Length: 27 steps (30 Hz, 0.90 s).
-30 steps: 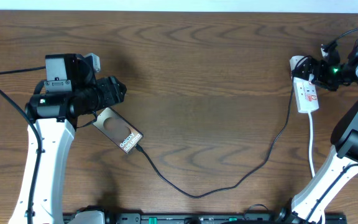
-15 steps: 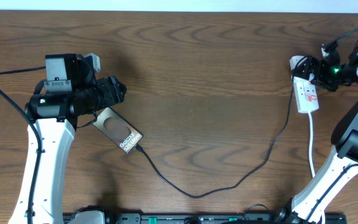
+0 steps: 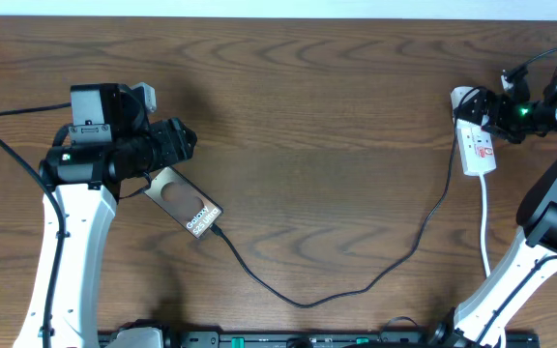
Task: Plug charger to phone and switch on socket
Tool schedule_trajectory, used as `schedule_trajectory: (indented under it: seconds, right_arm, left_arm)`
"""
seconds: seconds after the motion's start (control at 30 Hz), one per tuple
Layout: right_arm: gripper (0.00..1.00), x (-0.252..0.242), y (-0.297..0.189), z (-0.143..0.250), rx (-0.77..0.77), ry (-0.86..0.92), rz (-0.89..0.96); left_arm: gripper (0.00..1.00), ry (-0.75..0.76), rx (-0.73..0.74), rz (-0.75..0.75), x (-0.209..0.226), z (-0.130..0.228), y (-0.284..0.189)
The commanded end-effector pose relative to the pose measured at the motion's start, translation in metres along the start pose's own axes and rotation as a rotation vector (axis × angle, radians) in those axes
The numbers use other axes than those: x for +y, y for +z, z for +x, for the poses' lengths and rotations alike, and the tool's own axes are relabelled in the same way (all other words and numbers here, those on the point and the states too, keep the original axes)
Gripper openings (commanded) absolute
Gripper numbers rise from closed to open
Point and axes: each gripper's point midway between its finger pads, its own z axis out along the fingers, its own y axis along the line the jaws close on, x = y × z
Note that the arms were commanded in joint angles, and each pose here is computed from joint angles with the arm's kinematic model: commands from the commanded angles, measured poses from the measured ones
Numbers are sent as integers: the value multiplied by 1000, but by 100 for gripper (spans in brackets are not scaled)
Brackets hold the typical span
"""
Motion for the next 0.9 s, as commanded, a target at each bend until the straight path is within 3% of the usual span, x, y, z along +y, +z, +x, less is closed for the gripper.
schedule_trajectory:
  seconds: [0.0,0.3,0.77,0.87]
  right_arm:
    - [99,-7,28,23,94,105,16]
    - [99,-30,-22,19,144,229,281]
    - [99,14,-109,3,121,276,354]
    - [99,32,-140,-5,57,275,384]
  left_arm:
    - [66,6,-13,-4,-2,-5,-3]
    - [66,4,-8,-5,-2,-4,-3]
    - [66,4,-8,-5,-2,-4,-3]
    - [66,4,-8,-5,-2,-4,-3]
